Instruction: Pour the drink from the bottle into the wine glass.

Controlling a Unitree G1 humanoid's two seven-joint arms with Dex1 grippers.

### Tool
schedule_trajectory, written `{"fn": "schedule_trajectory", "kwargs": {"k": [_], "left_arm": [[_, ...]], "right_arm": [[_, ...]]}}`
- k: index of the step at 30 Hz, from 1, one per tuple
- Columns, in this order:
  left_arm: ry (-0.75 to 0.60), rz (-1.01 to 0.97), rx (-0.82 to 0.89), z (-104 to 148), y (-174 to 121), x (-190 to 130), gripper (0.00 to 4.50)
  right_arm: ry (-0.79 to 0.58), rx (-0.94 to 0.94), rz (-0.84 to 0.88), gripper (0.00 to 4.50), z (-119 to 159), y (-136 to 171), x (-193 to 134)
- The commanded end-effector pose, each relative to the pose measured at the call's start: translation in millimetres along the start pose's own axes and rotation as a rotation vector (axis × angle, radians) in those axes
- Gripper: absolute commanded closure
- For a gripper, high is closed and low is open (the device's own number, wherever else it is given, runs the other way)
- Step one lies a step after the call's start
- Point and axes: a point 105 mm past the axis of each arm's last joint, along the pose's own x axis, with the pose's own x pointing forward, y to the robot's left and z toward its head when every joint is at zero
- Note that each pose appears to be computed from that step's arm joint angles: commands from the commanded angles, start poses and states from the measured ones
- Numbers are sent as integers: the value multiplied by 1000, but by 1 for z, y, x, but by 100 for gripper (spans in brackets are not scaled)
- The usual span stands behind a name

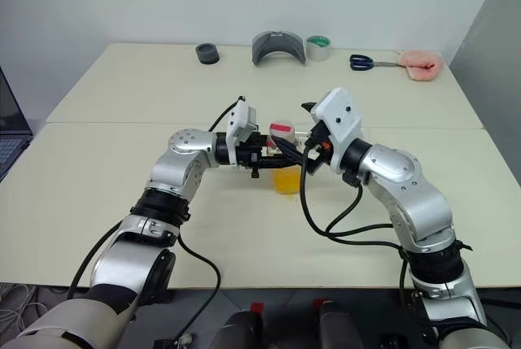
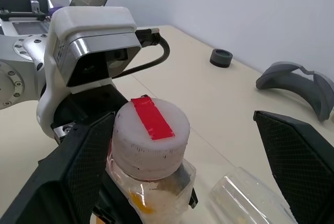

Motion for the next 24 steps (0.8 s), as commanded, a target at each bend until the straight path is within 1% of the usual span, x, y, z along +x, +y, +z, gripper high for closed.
{"fn": "schedule_trajectory", "kwargs": {"k": [1, 24], "left_arm": [[-31, -11, 62, 17, 0, 0, 273], [-26, -6, 61, 15, 1, -1, 273]], "right_arm": [[-15, -17, -55, 0, 6, -12, -8], [-4, -9, -42, 0, 4, -8, -10]]}}
